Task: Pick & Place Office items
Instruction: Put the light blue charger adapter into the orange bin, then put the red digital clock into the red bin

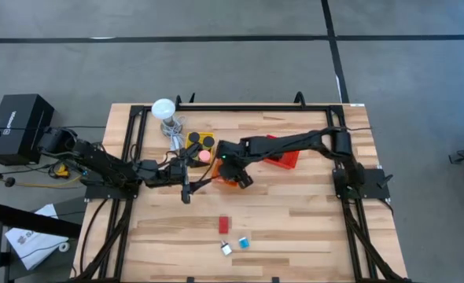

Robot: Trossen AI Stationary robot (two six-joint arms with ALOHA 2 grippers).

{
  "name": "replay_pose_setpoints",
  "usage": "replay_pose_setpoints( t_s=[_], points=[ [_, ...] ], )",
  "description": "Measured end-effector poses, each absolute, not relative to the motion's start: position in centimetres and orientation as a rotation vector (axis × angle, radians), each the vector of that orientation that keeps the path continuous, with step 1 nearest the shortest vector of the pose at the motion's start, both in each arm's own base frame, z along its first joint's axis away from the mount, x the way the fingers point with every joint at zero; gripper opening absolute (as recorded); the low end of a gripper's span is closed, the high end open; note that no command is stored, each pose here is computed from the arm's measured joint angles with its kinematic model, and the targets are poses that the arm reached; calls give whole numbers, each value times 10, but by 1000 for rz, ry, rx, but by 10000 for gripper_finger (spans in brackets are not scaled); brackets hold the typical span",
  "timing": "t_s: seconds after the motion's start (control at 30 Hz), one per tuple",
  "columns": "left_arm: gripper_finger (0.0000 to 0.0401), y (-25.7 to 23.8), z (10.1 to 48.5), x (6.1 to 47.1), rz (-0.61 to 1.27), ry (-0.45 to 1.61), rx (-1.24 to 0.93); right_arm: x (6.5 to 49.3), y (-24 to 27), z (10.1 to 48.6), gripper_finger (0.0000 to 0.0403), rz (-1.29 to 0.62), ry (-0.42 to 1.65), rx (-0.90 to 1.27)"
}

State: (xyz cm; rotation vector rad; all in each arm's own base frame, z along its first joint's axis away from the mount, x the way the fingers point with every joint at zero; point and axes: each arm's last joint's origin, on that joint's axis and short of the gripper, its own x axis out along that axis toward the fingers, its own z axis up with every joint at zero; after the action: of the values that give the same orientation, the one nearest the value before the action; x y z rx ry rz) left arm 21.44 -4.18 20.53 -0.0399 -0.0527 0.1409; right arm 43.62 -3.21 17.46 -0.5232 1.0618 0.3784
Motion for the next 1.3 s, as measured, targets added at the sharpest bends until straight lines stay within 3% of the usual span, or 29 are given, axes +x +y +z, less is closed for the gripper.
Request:
replay_pose_setpoints(
  t_s=[0.13, 0.47, 0.63, 1.1, 1.3],
  points=[
    [273, -42, 206, 214, 139, -60, -42, 440, -26, 170, 214, 394, 1057, -542],
    [273, -42, 208, 214, 140, -68, -45, 437, -29, 175, 275, 372, 1096, -558],
    [273, -42, 208, 214, 140, -68, -45, 437, -25, 197, 277, 269, 1191, -567],
    [273, -49, 208, 212, 68, -69, -52, 409, 9, 238, 278, 293, 1477, -397],
    [273, -59, 215, 209, -38, -124, -49, 396, 22, 256, 279, 245, 1478, -340]
  ],
)
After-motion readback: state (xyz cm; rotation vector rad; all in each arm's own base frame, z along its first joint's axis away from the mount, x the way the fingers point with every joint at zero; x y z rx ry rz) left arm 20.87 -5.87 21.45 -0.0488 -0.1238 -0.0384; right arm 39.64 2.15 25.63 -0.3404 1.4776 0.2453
